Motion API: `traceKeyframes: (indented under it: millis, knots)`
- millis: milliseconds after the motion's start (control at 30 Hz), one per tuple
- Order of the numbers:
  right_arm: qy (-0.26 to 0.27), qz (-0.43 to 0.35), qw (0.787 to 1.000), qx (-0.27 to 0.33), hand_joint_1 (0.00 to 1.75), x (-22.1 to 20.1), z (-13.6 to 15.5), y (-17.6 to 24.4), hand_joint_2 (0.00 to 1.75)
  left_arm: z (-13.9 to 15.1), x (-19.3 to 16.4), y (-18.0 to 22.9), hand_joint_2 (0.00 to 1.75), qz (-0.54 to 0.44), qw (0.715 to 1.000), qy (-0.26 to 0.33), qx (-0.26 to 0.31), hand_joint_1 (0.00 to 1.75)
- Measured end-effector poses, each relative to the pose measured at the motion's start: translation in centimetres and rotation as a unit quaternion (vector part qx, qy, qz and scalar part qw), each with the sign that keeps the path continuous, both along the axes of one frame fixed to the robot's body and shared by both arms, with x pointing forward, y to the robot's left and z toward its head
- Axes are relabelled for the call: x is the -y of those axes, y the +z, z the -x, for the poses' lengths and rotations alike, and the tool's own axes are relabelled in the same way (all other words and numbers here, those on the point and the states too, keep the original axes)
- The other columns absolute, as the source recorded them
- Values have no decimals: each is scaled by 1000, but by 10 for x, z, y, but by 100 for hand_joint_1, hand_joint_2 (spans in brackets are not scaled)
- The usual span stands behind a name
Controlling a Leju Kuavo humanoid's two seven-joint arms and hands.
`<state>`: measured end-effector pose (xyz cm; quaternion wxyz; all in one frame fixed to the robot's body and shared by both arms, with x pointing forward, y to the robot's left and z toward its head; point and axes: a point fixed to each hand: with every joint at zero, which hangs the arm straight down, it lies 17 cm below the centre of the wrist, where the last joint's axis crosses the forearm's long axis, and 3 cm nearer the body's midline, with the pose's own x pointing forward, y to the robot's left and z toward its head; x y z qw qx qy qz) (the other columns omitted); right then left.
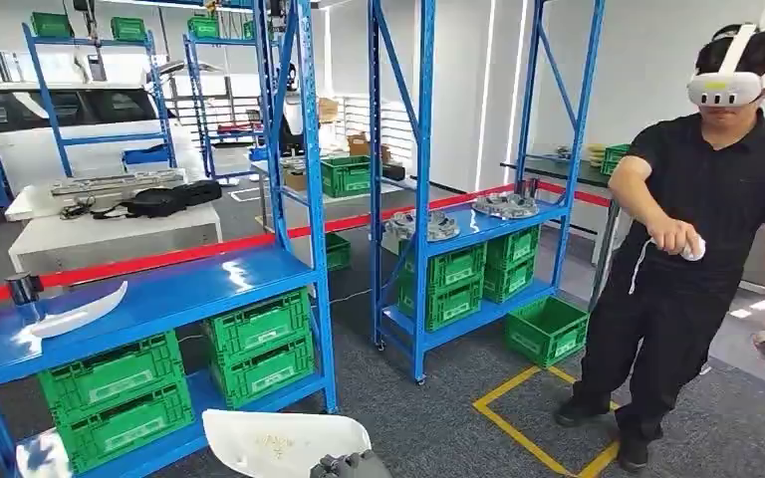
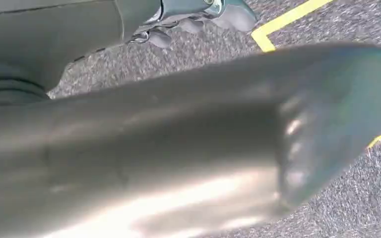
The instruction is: Take the parts from the cabinet and place them on the table.
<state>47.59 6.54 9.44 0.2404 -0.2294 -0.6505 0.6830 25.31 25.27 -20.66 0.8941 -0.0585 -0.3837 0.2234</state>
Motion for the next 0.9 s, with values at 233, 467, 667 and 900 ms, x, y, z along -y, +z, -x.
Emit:
traceKeyframes:
  millis: [233,467,667,900]
  knots:
    - [-7,0,1000,-2,169,3,-1,-3,175,6,1,-2,0,0,1000,0,-5,0]
    - [-10,1,1000,0,169,6,-4,-1,175,1,2,-1,0,1,1000,-2,-2,0]
    - [-11,0,1000,-3,169,5,-2,-3,175,3,2,-2,0,0,1000,-2,-4,0]
    - [-12,0,1000,-1,169,6,-3,-2,175,2,0,-1,0,-1,1000,-2,-3,0]
